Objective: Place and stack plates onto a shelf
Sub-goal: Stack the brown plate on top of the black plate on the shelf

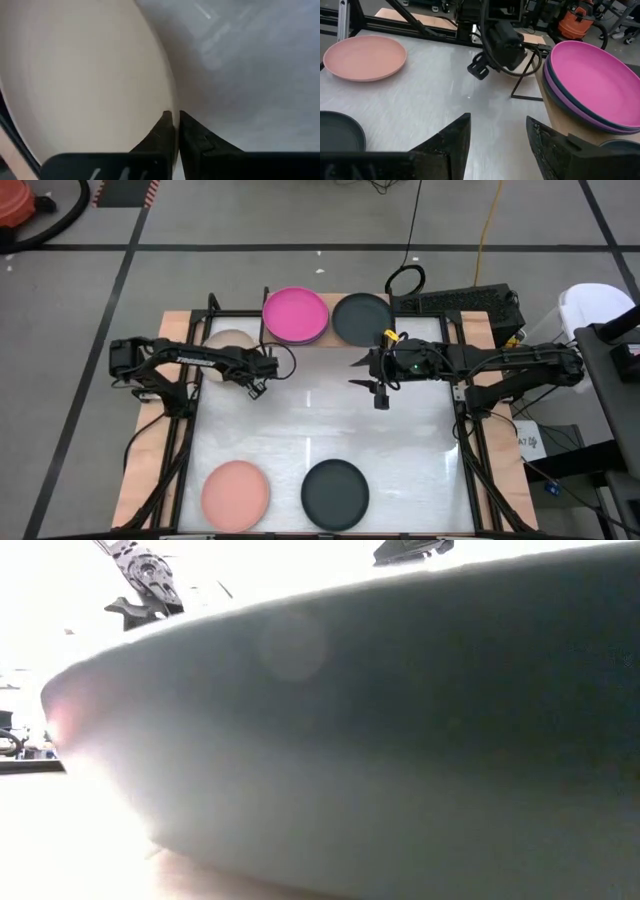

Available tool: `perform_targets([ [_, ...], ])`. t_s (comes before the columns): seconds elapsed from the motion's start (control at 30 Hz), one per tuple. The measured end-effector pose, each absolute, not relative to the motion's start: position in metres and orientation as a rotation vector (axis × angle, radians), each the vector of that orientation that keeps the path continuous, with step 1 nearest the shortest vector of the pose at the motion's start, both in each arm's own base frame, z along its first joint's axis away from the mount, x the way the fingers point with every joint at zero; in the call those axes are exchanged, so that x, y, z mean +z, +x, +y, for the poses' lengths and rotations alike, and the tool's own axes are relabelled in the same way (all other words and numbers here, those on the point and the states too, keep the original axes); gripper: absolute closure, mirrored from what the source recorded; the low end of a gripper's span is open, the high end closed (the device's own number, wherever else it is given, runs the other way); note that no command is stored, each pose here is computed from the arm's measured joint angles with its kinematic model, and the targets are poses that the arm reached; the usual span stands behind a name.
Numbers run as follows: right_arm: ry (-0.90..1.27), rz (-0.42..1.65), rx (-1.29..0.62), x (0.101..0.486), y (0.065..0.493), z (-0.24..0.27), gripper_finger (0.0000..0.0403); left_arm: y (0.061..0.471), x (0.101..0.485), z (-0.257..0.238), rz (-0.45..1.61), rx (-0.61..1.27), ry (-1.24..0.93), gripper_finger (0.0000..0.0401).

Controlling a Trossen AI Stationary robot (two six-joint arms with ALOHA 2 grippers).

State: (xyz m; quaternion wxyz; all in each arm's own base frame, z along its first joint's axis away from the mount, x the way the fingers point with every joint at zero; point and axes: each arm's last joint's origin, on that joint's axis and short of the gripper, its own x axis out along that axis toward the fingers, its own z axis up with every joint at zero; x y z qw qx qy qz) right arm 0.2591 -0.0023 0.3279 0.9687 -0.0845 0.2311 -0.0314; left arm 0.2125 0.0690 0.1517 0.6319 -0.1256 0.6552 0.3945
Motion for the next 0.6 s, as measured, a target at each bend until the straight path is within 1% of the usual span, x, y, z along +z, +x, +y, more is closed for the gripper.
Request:
perform_targets([
  [0.13,-0.171,0.467,-0.064,0.328,0.259,-0.002,0.0229,0.201,0.167,0.062,1.476,0.975,-0.284,0.0391],
  [0.3,-0.17,0.467,-0.063,0.328,0.259,-0.002,0.0229,0.183,0.194,0.054,1.391,1.037,-0.283,0.0391],
  [0.47,-0.171,0.466,-0.061,0.328,0.258,-0.002,0.0229,0.162,0.223,0.049,1.236,1.108,-0.296,0.0391],
  [0.6,-0.173,0.454,-0.052,0.331,0.256,0.001,0.0229,0.155,0.251,0.047,1.065,1.086,-0.299,0.0391],
])
